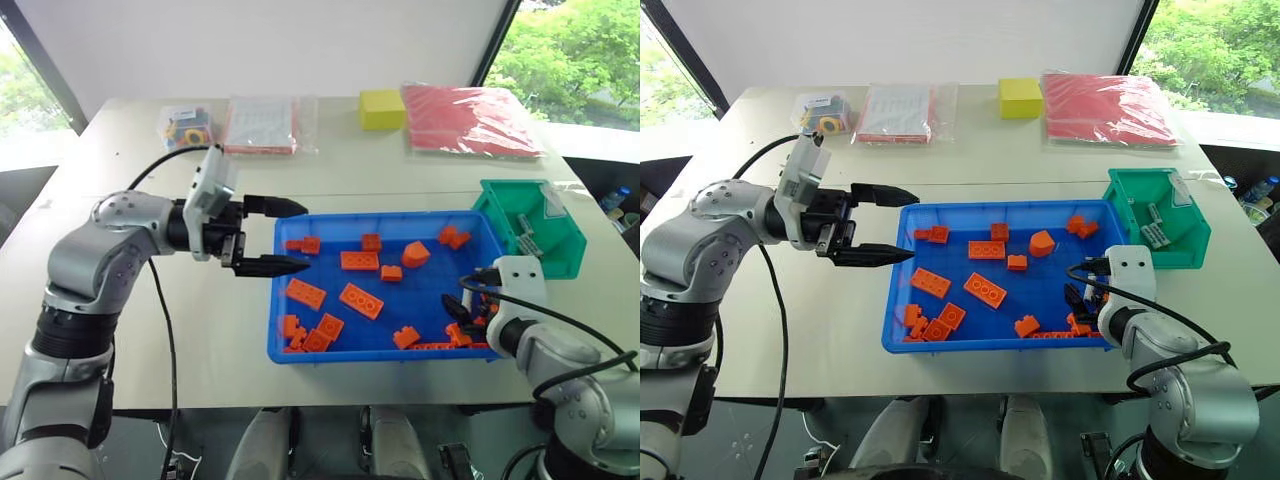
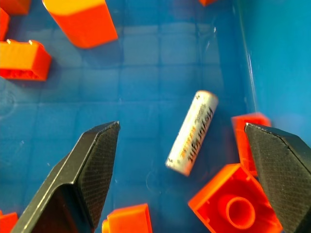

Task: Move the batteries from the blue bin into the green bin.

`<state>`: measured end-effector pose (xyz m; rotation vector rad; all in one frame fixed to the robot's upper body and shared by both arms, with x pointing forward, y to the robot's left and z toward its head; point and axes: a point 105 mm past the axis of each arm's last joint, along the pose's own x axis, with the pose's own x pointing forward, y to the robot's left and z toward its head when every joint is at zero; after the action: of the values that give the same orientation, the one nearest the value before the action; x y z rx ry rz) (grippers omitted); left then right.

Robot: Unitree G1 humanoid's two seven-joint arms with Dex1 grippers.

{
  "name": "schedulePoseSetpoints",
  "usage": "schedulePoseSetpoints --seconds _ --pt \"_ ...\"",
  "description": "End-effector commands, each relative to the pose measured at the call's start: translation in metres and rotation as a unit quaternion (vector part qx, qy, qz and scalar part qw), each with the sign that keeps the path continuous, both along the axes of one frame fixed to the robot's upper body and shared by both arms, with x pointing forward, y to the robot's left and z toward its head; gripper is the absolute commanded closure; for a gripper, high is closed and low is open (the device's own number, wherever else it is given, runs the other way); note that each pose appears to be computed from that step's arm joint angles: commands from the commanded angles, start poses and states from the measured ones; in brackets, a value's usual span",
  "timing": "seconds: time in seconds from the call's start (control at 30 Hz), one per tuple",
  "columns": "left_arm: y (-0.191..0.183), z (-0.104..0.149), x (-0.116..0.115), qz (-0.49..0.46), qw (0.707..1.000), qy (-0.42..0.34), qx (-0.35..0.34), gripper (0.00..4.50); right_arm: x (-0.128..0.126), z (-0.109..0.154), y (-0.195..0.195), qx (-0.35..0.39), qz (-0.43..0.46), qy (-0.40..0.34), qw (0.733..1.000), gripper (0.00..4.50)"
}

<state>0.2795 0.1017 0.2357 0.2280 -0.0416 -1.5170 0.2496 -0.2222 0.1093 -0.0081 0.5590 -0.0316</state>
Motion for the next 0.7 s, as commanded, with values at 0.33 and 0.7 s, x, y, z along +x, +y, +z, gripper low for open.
schedulePoseSetpoints --seconds 0.33,0.7 --pt "-0.002 0.009 -0.002 -0.007 1.0 -0.022 -0.004 0.0 0.009 -0.005 0.013 0.015 0.023 0.014 1.0 3.05" --pt "-0.002 0.009 -0.002 -0.005 1.0 -0.022 -0.008 0.0 0.011 -0.001 0.014 0.008 0.032 0.009 0.999 3.05"
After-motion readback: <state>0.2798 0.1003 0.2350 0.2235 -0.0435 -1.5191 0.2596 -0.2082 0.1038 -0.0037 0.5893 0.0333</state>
